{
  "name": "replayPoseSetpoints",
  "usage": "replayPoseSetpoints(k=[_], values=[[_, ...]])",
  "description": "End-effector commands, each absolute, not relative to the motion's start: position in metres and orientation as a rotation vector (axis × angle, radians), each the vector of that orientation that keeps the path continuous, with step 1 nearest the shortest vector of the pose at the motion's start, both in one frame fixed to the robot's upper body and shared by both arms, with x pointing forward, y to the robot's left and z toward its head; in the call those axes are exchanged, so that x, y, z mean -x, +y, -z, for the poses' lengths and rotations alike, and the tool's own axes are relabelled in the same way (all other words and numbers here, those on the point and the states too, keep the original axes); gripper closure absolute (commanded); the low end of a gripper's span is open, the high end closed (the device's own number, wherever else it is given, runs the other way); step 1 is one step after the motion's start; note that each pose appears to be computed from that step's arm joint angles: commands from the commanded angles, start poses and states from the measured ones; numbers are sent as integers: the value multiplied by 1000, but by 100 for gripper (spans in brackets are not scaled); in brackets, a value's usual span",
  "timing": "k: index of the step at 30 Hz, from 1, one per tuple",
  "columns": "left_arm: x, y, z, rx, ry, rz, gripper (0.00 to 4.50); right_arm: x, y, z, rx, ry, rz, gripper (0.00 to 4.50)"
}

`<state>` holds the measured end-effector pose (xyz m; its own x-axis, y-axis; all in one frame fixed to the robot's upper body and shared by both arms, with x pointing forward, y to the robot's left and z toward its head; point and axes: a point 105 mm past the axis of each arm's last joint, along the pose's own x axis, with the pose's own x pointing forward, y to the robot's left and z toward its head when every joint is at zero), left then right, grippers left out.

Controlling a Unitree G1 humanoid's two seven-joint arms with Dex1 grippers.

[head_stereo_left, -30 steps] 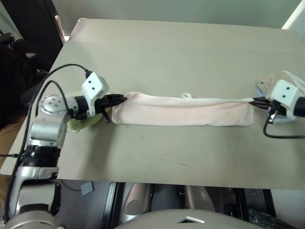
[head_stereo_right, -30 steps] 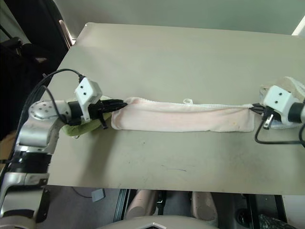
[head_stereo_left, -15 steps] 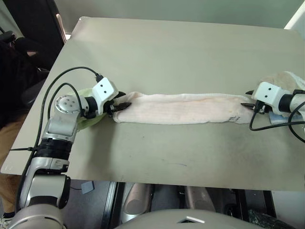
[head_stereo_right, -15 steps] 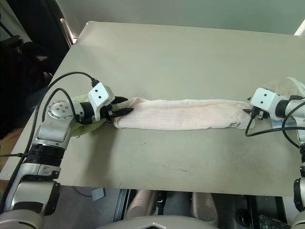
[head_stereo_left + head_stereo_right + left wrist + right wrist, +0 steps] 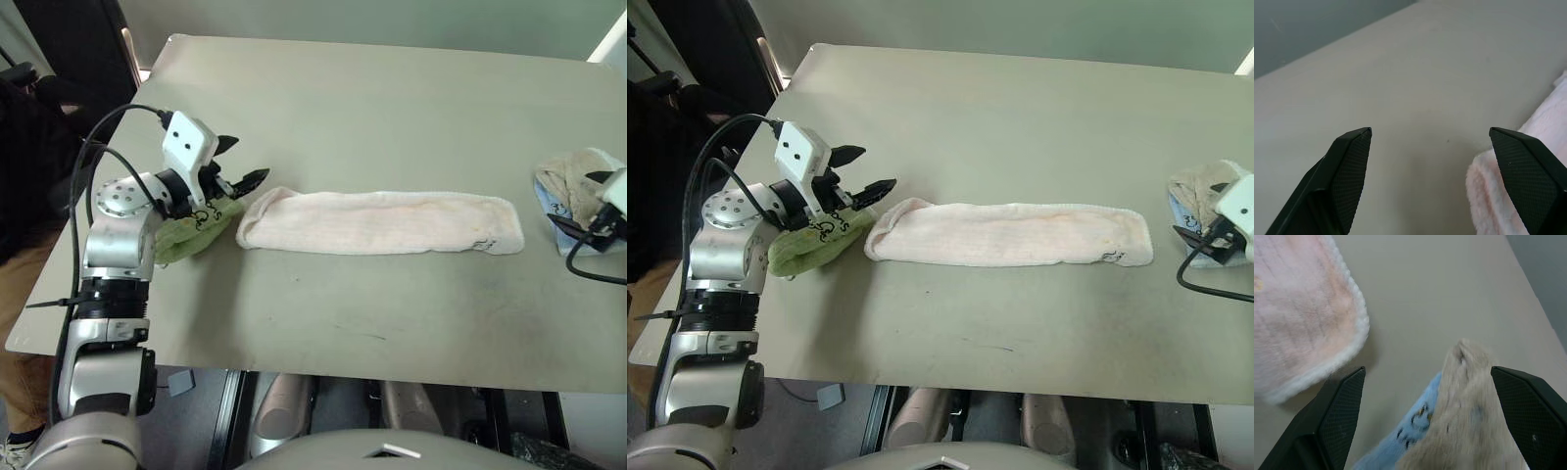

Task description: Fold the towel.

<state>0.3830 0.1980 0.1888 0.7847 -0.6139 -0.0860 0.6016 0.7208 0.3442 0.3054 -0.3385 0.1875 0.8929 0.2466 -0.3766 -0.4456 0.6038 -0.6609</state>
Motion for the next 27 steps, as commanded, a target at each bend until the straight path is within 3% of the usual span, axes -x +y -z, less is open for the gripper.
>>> replayPoseSetpoints(k=[1,6,11,20,27], values=[[-371,180,-204,-436,-118,767,36,-292,-328,-202,532,201,-375,7],[-349,154,-190,-454,-99,989,36,-272,-299,-172,2,305,-385,7],[-336,140,-181,-472,-72,1112,36,-260,-272,-149,-358,396,-362,7],[-326,129,-175,-458,-61,1173,36,-252,-256,-120,-655,489,-281,7],[-321,123,-172,-448,-56,1190,36,-278,-262,-111,-867,459,-102,7]])
